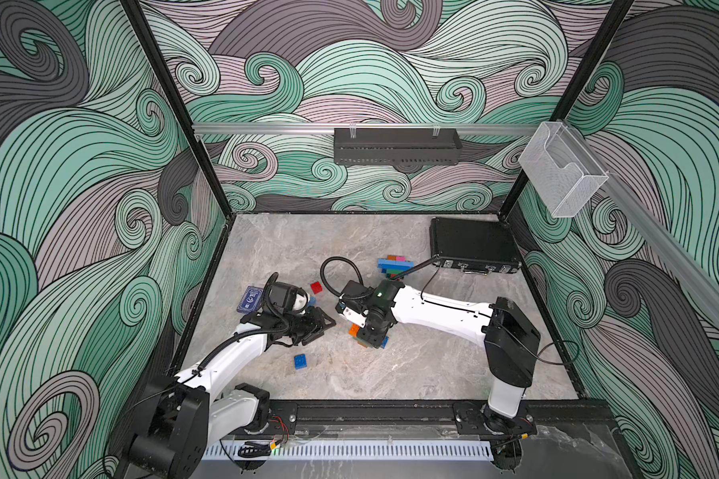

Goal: Assemble a heart with lego
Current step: Assemble the lego brick with the lego brick.

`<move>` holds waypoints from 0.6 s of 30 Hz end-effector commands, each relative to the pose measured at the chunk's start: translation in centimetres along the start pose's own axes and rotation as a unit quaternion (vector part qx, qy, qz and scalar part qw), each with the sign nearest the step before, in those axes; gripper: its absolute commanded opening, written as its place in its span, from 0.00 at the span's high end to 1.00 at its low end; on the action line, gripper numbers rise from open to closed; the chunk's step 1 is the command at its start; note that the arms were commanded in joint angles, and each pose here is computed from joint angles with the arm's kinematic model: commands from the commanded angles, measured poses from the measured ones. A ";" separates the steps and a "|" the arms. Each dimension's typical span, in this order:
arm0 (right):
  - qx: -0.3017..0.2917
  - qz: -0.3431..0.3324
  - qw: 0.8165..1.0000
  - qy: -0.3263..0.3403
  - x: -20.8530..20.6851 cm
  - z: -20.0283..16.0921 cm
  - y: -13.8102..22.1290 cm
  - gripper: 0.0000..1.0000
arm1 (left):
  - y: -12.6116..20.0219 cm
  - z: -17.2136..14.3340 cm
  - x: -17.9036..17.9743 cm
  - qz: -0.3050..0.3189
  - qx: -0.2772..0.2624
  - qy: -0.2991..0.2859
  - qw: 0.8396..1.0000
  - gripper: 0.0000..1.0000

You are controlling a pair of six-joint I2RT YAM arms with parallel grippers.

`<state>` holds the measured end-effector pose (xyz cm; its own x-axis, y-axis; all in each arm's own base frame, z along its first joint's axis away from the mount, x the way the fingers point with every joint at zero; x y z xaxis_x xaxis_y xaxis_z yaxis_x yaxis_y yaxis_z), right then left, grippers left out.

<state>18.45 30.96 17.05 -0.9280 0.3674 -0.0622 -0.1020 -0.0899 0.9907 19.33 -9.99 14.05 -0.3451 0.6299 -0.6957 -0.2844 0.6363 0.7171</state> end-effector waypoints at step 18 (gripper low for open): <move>-0.079 0.025 0.996 -0.014 -0.9 -0.6 4.1 0.42 | 1.7 3.6 2.4 0.158 -0.140 0.071 0.975 0.38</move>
<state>18.89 30.33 20.61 -0.9211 0.3887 -0.0238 -0.1199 -0.2247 0.9670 19.63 -6.33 12.79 -0.5442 0.6925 -0.4736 -0.3251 0.3463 0.8800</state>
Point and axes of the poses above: each gripper's point midway between its finger pads, its own y axis back along the fingers, its own x axis along the line the jaws close on, z = x × y, the point moved 9 cm from there along y, back along the fingers, and after that the axes turned 5 degrees about y, right-handed, at the moved point
